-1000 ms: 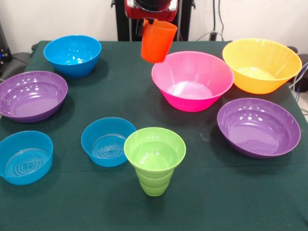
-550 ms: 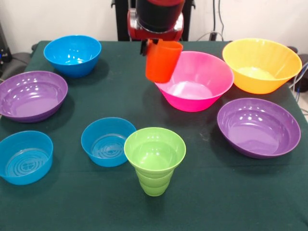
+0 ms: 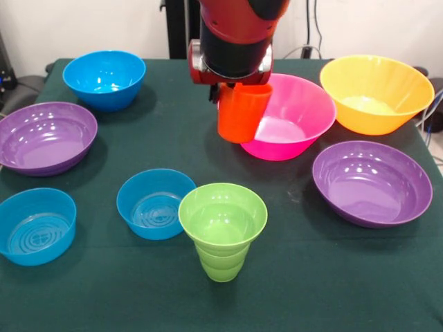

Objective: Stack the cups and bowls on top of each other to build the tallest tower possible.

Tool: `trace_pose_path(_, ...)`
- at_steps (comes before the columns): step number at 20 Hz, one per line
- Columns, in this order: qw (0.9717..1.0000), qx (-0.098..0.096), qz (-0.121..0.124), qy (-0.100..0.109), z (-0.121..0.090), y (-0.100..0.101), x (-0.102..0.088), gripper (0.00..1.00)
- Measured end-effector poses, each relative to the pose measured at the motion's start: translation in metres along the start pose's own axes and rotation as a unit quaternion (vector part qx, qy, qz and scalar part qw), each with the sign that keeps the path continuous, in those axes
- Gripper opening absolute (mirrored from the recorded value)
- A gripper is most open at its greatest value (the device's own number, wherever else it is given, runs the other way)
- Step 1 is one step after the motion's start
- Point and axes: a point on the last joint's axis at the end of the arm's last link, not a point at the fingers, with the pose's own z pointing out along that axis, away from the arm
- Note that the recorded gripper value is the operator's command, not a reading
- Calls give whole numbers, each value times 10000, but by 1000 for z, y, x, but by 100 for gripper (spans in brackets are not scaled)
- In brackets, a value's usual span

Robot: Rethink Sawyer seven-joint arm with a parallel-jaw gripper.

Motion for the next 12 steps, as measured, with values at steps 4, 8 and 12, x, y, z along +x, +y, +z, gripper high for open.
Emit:
trace_pose_path(4,10000,-54,10,52,-3,1,-11,0)
trace_pose_path(8,9998,-116,18,129,-5,1,-18,0)
trace_pose_path(12,9996,-206,9,203,-9,3,-25,0)
